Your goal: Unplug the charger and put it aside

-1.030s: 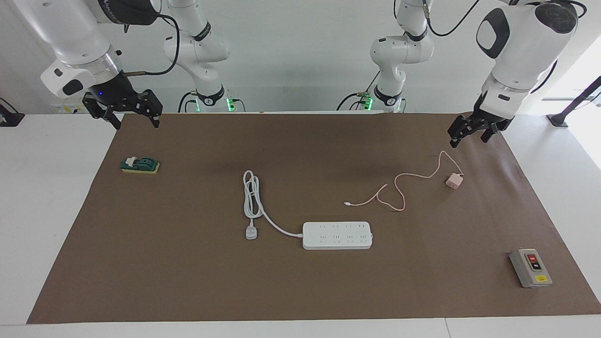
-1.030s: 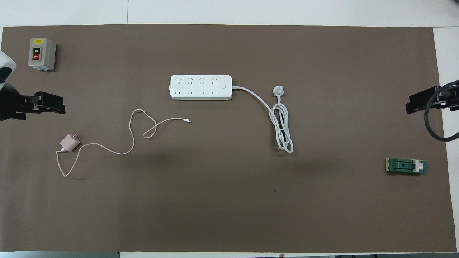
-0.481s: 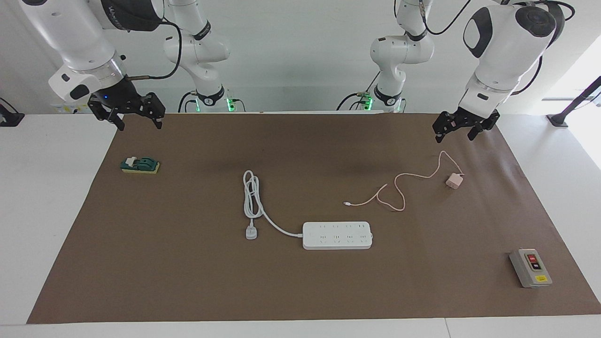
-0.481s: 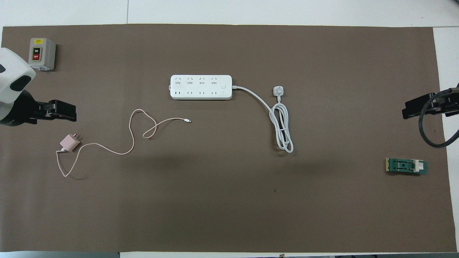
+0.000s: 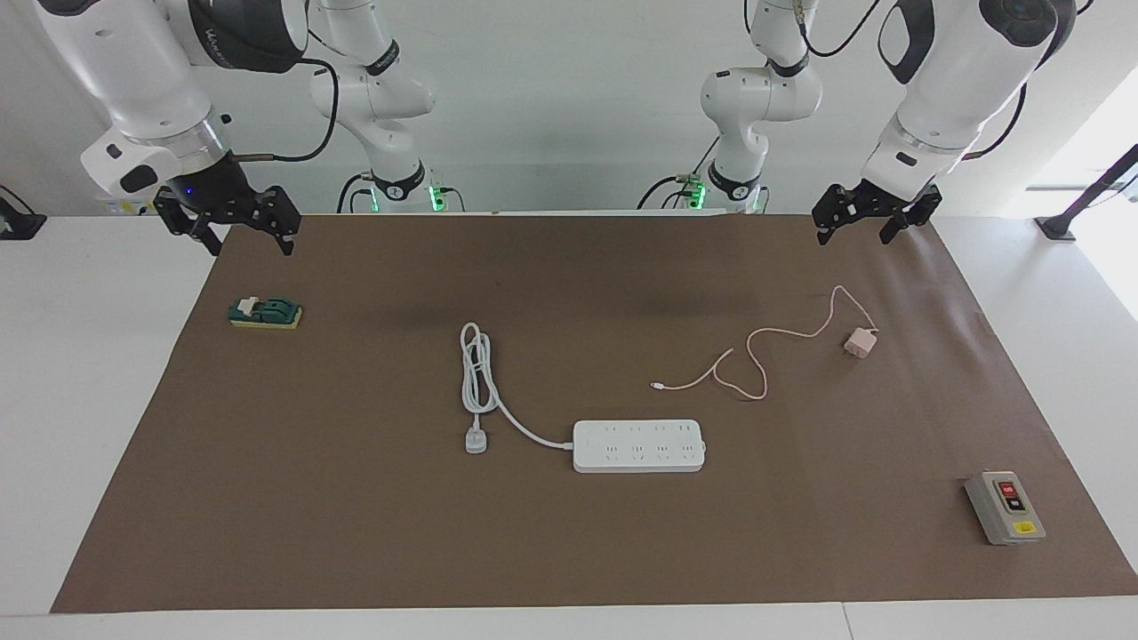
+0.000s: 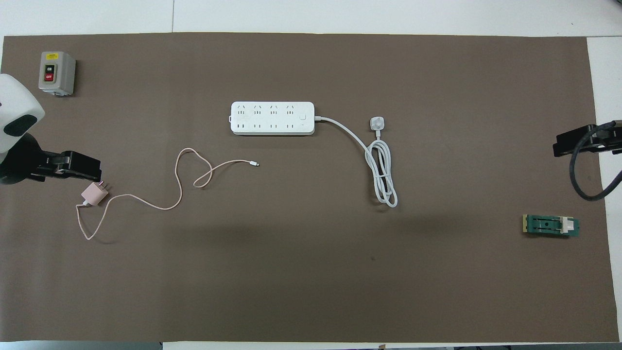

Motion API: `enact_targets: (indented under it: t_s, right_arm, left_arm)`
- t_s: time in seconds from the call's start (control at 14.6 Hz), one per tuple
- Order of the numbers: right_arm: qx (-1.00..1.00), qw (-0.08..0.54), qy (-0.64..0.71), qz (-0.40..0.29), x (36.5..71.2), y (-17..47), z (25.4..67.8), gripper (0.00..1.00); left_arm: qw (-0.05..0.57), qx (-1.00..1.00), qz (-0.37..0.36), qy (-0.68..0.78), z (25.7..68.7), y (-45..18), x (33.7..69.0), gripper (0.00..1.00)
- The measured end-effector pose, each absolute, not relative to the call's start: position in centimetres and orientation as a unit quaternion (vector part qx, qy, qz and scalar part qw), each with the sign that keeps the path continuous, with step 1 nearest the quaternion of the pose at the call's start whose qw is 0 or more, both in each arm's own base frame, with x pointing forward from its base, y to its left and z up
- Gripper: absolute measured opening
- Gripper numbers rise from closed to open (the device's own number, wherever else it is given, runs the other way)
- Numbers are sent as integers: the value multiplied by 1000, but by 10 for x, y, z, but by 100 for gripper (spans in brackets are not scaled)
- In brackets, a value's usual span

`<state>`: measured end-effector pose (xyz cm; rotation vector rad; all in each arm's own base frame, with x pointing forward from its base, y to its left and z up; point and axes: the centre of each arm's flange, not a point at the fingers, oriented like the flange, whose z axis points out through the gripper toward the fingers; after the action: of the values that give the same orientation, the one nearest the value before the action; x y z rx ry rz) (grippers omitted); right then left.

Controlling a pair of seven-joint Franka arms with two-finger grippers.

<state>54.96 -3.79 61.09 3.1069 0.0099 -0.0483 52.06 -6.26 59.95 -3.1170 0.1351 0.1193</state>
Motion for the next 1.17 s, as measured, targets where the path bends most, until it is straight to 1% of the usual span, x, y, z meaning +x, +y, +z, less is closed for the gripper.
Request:
enact_targets:
  t_s: [0.21,0.69,1.17]
  right_arm:
    - [1000,17,7,-17,549,-34,610,100]
    - [1000,17,10,-16,547,-30,611,100]
    - [1000,17,12,-18,547,-29,611,100]
  left_arm:
    - [9,-998,36,49,602,-63,521,100]
    - [8,-997,41,68,591,-81,527,100]
    - [3,-997,41,64,589,-79,532,100]
